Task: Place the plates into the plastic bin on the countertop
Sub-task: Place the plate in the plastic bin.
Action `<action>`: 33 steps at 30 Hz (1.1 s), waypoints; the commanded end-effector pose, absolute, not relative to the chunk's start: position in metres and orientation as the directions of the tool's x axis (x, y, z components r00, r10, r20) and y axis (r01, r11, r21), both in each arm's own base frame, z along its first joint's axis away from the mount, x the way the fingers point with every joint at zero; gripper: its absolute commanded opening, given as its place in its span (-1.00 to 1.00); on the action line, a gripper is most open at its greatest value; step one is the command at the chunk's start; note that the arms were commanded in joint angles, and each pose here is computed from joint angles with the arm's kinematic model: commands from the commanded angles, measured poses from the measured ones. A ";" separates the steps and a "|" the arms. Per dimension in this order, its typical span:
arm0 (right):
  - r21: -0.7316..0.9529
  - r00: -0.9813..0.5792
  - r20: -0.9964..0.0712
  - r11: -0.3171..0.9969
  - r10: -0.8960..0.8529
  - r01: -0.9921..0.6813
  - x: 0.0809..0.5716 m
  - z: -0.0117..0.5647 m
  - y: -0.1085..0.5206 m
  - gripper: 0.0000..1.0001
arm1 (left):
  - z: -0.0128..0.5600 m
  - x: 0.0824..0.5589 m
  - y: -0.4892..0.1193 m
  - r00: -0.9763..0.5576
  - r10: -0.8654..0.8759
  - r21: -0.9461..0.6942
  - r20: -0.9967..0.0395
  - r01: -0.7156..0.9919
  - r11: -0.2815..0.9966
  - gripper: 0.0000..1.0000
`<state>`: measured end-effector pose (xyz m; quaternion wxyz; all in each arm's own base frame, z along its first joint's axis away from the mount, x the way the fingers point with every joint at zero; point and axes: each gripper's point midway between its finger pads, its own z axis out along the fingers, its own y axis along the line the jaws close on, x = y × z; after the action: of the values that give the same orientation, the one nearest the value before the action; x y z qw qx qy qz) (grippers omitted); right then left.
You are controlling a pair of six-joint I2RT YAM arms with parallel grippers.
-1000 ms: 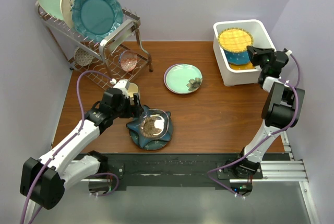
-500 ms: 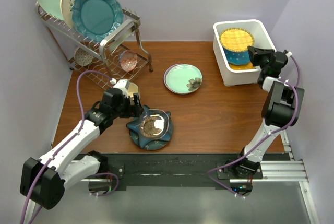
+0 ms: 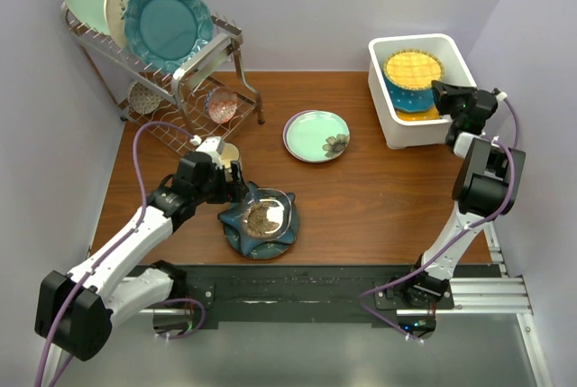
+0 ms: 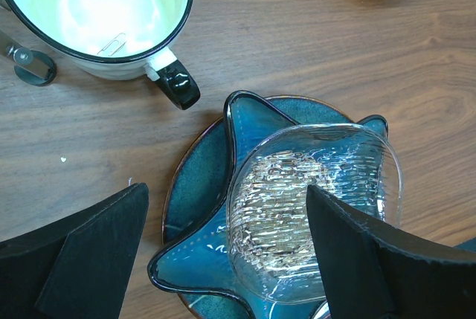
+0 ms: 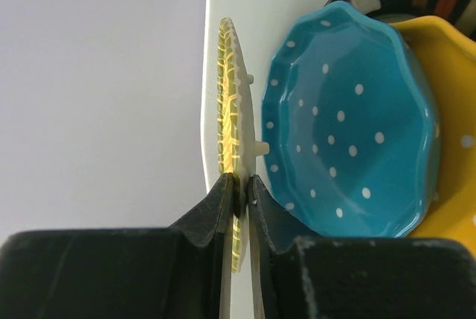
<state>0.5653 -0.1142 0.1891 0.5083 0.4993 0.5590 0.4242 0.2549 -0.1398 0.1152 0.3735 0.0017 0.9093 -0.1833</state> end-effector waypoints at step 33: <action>0.956 -0.030 -0.245 0.247 0.969 0.157 0.532 0.233 -0.105 0.14 | 0.117 0.260 -0.143 -0.708 -0.151 -0.351 -0.689 0.143 0.926 0.83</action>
<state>0.5441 -0.1097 0.1871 0.4830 0.5007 0.6121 0.3759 0.2552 -0.1402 0.1136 0.3713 0.0019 0.9104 -0.1828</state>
